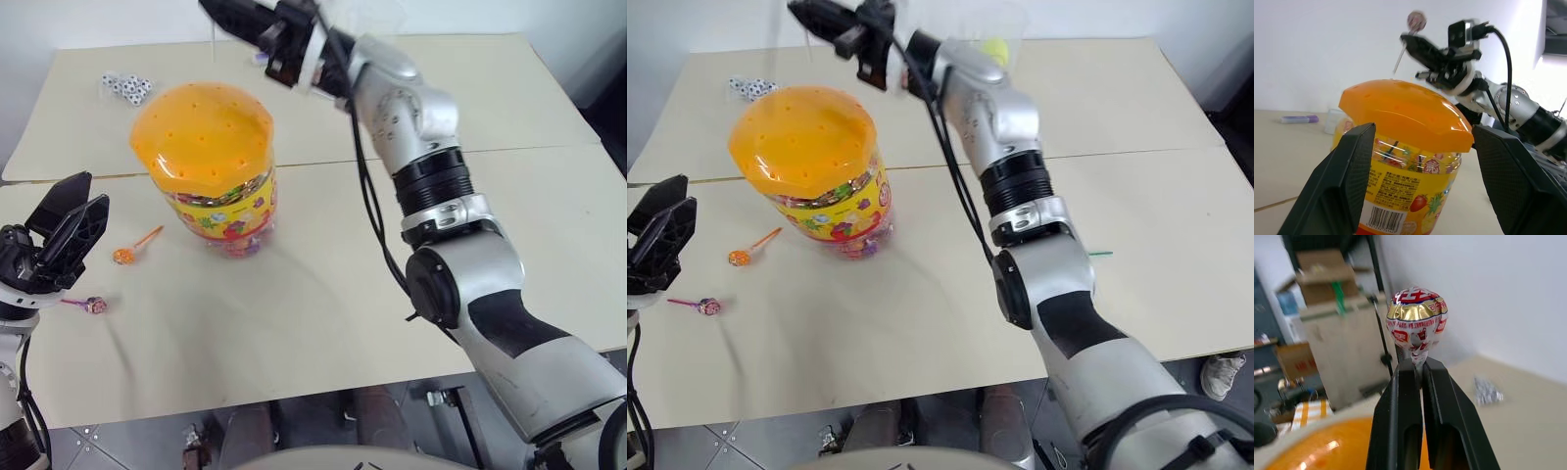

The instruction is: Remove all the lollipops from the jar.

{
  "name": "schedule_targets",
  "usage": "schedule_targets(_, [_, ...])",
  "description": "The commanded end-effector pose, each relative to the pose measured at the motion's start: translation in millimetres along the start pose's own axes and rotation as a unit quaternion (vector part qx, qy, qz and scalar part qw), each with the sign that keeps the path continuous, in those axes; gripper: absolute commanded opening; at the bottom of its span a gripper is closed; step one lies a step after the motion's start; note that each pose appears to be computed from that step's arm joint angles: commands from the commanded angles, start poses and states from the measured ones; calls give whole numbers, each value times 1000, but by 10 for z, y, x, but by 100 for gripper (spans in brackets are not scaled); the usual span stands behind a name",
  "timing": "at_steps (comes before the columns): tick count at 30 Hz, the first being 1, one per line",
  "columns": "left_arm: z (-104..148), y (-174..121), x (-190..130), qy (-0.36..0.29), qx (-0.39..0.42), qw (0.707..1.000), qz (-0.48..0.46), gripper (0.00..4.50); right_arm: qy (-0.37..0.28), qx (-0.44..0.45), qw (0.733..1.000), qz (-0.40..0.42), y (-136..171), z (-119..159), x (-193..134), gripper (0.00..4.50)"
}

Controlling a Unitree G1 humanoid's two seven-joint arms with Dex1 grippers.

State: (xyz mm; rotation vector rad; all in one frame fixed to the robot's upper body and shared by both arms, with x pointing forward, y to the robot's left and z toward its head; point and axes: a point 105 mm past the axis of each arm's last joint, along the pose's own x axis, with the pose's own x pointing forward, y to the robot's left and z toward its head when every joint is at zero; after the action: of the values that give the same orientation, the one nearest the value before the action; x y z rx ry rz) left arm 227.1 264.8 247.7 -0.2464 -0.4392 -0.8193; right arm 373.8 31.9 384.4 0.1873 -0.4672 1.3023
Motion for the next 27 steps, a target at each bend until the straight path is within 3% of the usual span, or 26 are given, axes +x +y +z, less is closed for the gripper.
schedule_targets(1, [51, -143, 74, 25, 30, 998, -47, 336, -35, -65, 997, -15, -169, 456, -447, 1])
schedule_targets(4, [-71, -249, 106, 81, 42, 992, -91, 336, 76, -90, 990, -78, -406, 466, -1064, 1])
schedule_targets(7, [-191, -325, 95, 124, 48, 983, -125, 336, 215, -114, 962, -122, -449, 334, -1688, 1])
schedule_targets(11, [-394, -331, 26, 194, 61, 966, -162, 336, 437, -122, 871, -188, -371, -58, -2826, 1])
schedule_targets(13, [-450, -319, -3, 213, 65, 959, -173, 336, 490, -118, 839, -208, -304, -207, -3185, 1])
schedule_targets(16, [-465, -218, -18, 223, 68, 957, -172, 336, 535, -97, 804, -240, -180, -520, -3781, 1])
schedule_targets(21, [-481, -162, -27, 228, 75, 956, -168, 336, 532, -104, 803, -247, -90, -684, -3994, 1])
schedule_targets(24, [-478, -141, -41, 231, 79, 956, -164, 336, 506, -80, 823, -244, -27, -690, -3959, 69])
schedule_targets(27, [-474, -109, -63, 236, 85, 956, -150, 336, 475, -91, 846, -224, 28, -633, -3902, 168])
